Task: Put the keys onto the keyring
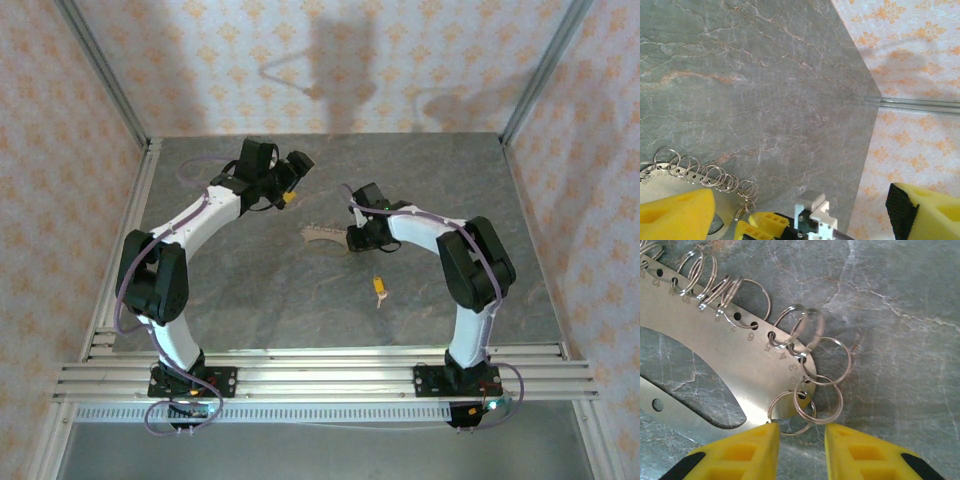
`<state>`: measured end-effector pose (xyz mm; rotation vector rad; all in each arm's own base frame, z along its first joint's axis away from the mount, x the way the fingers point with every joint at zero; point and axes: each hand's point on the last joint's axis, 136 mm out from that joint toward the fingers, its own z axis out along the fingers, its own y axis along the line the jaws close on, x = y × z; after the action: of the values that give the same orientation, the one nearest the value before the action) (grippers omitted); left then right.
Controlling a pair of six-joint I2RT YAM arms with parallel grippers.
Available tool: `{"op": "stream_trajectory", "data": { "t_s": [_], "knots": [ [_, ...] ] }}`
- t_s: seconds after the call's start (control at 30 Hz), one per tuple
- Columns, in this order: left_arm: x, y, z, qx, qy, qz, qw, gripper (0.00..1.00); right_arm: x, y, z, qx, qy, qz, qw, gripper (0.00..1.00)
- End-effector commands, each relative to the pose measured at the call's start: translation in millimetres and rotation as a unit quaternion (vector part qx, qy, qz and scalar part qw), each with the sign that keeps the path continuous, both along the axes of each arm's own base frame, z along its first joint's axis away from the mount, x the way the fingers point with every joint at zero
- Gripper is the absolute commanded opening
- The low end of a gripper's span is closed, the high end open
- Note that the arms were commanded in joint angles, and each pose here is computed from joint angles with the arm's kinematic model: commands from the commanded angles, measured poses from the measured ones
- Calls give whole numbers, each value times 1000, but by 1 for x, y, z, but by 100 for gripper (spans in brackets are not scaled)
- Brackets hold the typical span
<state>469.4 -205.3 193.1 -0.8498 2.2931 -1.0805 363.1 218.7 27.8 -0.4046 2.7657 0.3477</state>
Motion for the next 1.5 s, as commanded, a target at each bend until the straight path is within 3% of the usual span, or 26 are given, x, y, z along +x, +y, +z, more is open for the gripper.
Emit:
{"op": "stream_trajectory", "data": {
  "t_s": [0.0,0.23,0.33,0.6,1.47],
  "knots": [
    [5,0,8,-15,-16,-1,1000,90,3,-1,-1,-19,-3,7,1000,29],
    [8,-3,4,-19,-13,-1,1000,90,8,-2,1,-28,-10,8,1000,25],
    [9,-2,3,-20,-13,-1,1000,90,8,-1,6,-24,-14,13,1000,31],
    [9,-3,6,-22,-17,-1,1000,91,2,-4,25,-12,-33,4,999,33],
    [8,-2,5,-25,-16,1,1000,90,5,-2,2,-89,-41,32,995,35]
  ]
}}
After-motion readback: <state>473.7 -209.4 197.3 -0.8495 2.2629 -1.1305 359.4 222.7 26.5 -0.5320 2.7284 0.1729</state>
